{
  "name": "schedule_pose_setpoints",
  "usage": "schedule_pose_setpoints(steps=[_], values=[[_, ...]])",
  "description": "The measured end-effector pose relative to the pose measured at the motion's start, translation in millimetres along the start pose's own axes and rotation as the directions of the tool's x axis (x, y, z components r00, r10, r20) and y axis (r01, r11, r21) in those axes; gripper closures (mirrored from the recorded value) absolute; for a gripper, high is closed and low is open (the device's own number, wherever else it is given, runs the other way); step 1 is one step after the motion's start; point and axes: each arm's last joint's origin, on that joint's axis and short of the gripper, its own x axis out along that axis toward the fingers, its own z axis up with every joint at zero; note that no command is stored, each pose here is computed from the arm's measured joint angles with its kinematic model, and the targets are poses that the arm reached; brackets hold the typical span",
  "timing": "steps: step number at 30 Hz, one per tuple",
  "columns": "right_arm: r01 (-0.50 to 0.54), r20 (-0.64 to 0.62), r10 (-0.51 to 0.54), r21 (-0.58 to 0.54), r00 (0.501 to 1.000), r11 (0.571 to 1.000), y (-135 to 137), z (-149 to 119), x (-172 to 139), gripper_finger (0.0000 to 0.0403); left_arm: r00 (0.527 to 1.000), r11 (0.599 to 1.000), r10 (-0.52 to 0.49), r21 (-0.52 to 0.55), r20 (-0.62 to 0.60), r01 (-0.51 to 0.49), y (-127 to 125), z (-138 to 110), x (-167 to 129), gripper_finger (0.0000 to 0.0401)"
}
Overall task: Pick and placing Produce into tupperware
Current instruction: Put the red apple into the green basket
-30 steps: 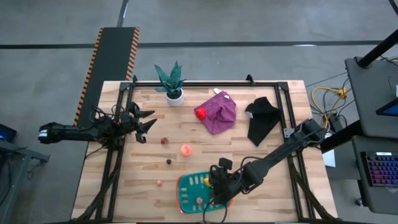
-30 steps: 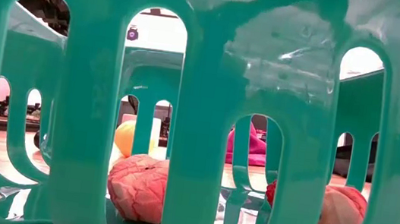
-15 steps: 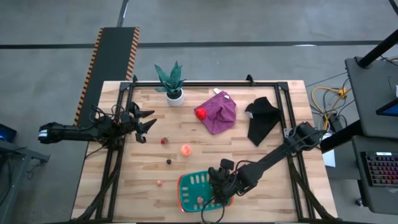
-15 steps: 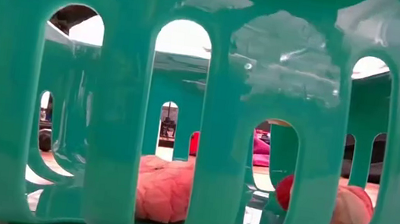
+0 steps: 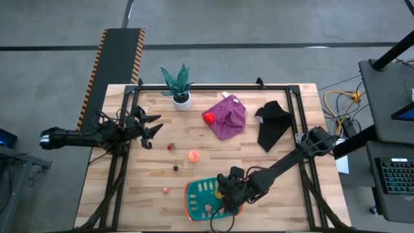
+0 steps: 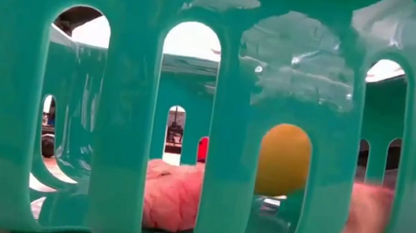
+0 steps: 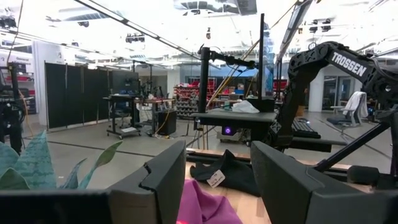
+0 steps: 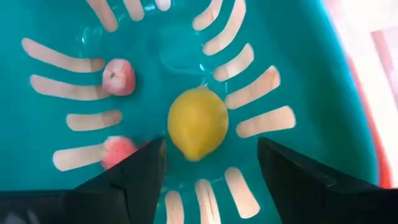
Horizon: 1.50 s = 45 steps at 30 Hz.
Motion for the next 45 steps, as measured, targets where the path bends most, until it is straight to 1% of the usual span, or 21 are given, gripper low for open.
schedule_pose_setpoints(steps=[2, 4, 6, 8, 11, 12, 14, 18, 20, 21, 23, 29, 32, 34, 36, 40, 42, 45], values=[[0.004, 0.045, -0.005, 0.005, 0.999, 1.000, -1, 4, -5, 0.0144, 1.000, 1.000, 0.000, 0.000, 0.000, 0.000, 0, 0, 0, 0.0232], [0.016, 0.120, -0.015, -0.006, 0.993, 1.000, -2, 10, -17, 0.0132, 1.000, 1.000, 0.000, 0.000, 0.000, 0.000, 0, 0, 0, 0.0232], [0.044, 0.213, -0.038, -0.025, 0.976, 0.999, -3, 18, -30, 0.0123, 1.000, 1.000, 0.000, 0.000, 0.001, 0.000, 0, 0, 0, 0.0232], [0.107, 0.309, -0.091, -0.035, 0.947, 0.994, -7, 25, -48, 0.0114, 1.000, 1.000, 0.000, 0.000, 0.001, 0.000, 0, 0, 0, 0.0232], [0.184, 0.434, -0.170, 0.009, 0.885, 0.983, -16, 35, -76, 0.0102, 1.000, 1.000, 0.000, -0.001, 0.003, 0.000, 0, 0, 0, 0.0232], [0.195, 0.456, -0.185, 0.025, 0.871, 0.981, -20, 37, -84, 0.0096, 1.000, 1.000, 0.000, -0.001, 0.004, 0.000, 0, 0, 0, 0.0232], [0.192, 0.474, -0.192, 0.050, 0.859, 0.980, -30, 44, -95, 0.0084, 1.000, 1.000, 0.000, -0.001, 0.003, 0.000, 0, 0, 0, 0.0232], [0.199, 0.471, -0.188, 0.028, 0.862, 0.980, -53, 58, -108, 0.0050, 1.000, 1.000, 0.000, 0.000, 0.001, 0.000, 0, 0, 0, 0.0232], [0.220, 0.470, -0.204, 0.021, 0.859, 0.975, -66, 65, -112, 0.0036, 1.000, 1.000, -0.001, -0.001, 0.002, 0.001, 0, 0, 0, 0.0232], [0.233, 0.460, -0.204, -0.005, 0.864, 0.973, -74, 69, -113, 0.0033, 1.000, 1.000, -0.001, -0.001, 0.002, 0.001, 0, 0, 0, 0.0232], [0.249, 0.442, -0.195, -0.067, 0.875, 0.966, -87, 76, -114, 0.0031, 1.000, 1.000, -0.001, -0.001, 0.002, 0.001, 0, 0, 0, 0.0232], [0.225, 0.386, -0.119, -0.242, 0.915, 0.944, -122, 92, -114, 0.0030, 1.000, 1.000, -0.001, 0.000, -0.001, 0.001, 0, 0, 0, 0.0232], [0.252, 0.354, -0.137, -0.302, 0.925, 0.920, -144, 98, -114, 0.0030, 1.000, 1.000, -0.001, 0.001, -0.003, 0.001, 0, 0, 0, 0.0232], [0.265, 0.335, -0.154, -0.317, 0.929, 0.910, -162, 103, -113, 0.0030, 1.000, 1.000, -0.001, 0.001, -0.002, 0.001, 0, 0, 0, 0.0232], [0.228, 0.314, -0.120, -0.332, 0.942, 0.915, -180, 108, -112, 0.0030, 1.000, 1.000, -0.001, 0.001, -0.003, 0.001, 0, 0, 0, 0.0232], [0.111, 0.279, -0.007, -0.356, 0.960, 0.928, -214, 116, -111, 0.0030, 1.000, 1.000, -0.001, 0.004, -0.015, 0.001, 0, -2, 0, 0.0232], [0.085, 0.270, 0.024, -0.384, 0.963, 0.919, -228, 118, -111, 0.0030, 1.000, 1.000, -0.002, 0.006, -0.022, 0.002, 0, -2, 1, 0.0232], [0.090, 0.260, 0.036, -0.459, 0.965, 0.884, -245, 120, -109, 0.0030, 0.999, 1.000, -0.002, 0.009, -0.033, 0.002, -1, -4, 1, 0.0232]])
